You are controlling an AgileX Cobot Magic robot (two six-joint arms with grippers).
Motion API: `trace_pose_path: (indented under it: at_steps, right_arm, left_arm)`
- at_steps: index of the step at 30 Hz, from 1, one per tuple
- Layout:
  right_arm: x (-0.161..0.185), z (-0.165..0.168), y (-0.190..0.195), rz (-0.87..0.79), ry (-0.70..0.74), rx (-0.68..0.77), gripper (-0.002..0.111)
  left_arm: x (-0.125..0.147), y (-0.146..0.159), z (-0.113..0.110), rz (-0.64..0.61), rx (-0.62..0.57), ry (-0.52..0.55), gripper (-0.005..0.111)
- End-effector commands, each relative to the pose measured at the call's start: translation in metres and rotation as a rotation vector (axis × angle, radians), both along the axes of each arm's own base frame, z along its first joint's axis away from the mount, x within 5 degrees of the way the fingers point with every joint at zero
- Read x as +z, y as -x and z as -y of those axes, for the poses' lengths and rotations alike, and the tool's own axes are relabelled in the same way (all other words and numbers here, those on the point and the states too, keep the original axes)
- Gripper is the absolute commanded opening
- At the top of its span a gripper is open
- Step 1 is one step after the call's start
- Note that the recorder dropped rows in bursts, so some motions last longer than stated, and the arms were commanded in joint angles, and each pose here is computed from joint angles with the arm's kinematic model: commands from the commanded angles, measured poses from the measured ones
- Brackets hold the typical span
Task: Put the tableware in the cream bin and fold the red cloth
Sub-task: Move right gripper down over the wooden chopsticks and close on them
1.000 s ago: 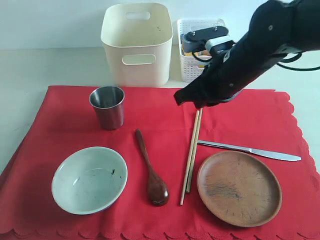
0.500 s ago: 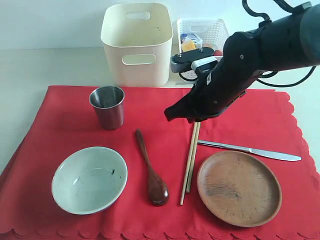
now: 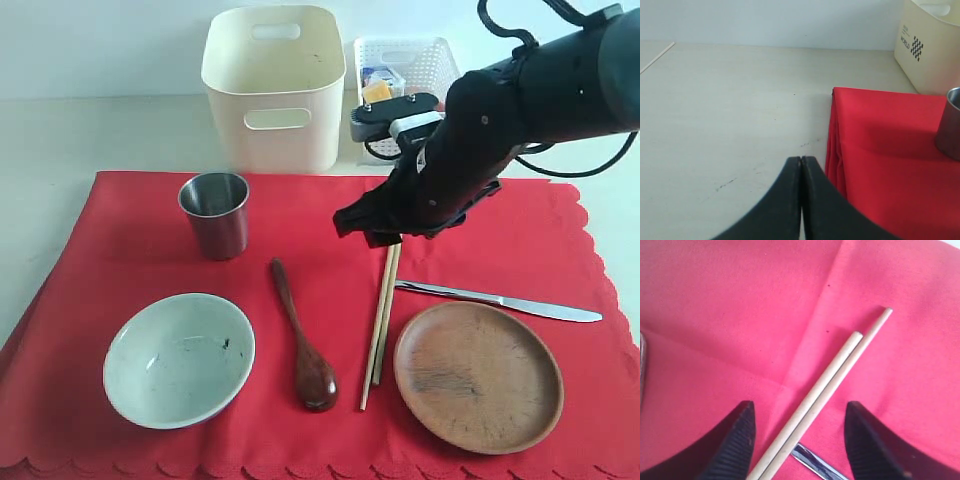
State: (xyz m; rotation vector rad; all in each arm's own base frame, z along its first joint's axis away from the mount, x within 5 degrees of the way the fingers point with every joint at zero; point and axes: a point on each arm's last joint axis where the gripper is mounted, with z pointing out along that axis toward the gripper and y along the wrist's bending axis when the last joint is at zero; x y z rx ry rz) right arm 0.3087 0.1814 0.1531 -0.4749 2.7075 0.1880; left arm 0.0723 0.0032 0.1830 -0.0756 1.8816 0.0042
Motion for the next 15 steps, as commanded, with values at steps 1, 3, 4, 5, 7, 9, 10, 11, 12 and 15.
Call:
trace_pose_path:
  at_steps: [1, 3, 4, 5, 7, 9, 10, 11, 12, 15]
  right_arm:
    - [-0.014, -0.001, -0.002, -0.019, 0.017, 0.003, 0.053]
    - [-0.021, -0.002, -0.003, -0.021, 0.018, 0.004, 0.053]
    - [-0.023, -0.002, -0.004, -0.021, 0.017, 0.002, 0.053]
    - [-0.025, -0.003, -0.005, -0.02, 0.016, 0.002, 0.053]
    - [-0.03, -0.003, -0.006, -0.023, 0.016, -0.004, 0.053]
    - [-0.035, -0.004, -0.007, -0.027, 0.012, -0.017, 0.053]
    - [-0.037, -0.004, -0.007, -0.026, 0.011, -0.017, 0.053]
    - [-0.039, -0.004, -0.007, -0.026, 0.01, -0.02, 0.053]
    - [-0.041, -0.004, -0.008, -0.028, 0.011, -0.02, 0.053]
    - [-0.049, -0.004, -0.008, -0.045, 0.021, -0.02, 0.053]
  left_arm:
    - [0.0, -0.001, 0.0, -0.001, -0.001, 0.005, 0.001]
    - [0.0, -0.001, 0.0, -0.001, -0.001, 0.005, 0.001]
    - [0.0, -0.001, 0.0, -0.001, -0.001, 0.005, 0.001]
    - [0.0, -0.001, 0.0, -0.001, -0.001, 0.005, 0.001]
    - [0.0, -0.001, 0.0, -0.001, -0.001, 0.005, 0.001]
    - [0.0, -0.001, 0.0, -0.001, -0.001, 0.005, 0.001]
    - [0.0, -0.001, 0.0, -0.001, -0.001, 0.005, 0.001]
    - [0.0, -0.001, 0.0, -0.001, -0.001, 0.005, 0.001]
    - [0.0, -0.001, 0.0, -0.001, -0.001, 0.005, 0.001]
    - [0.0, -0.001, 0.0, -0.001, -0.001, 0.005, 0.001]
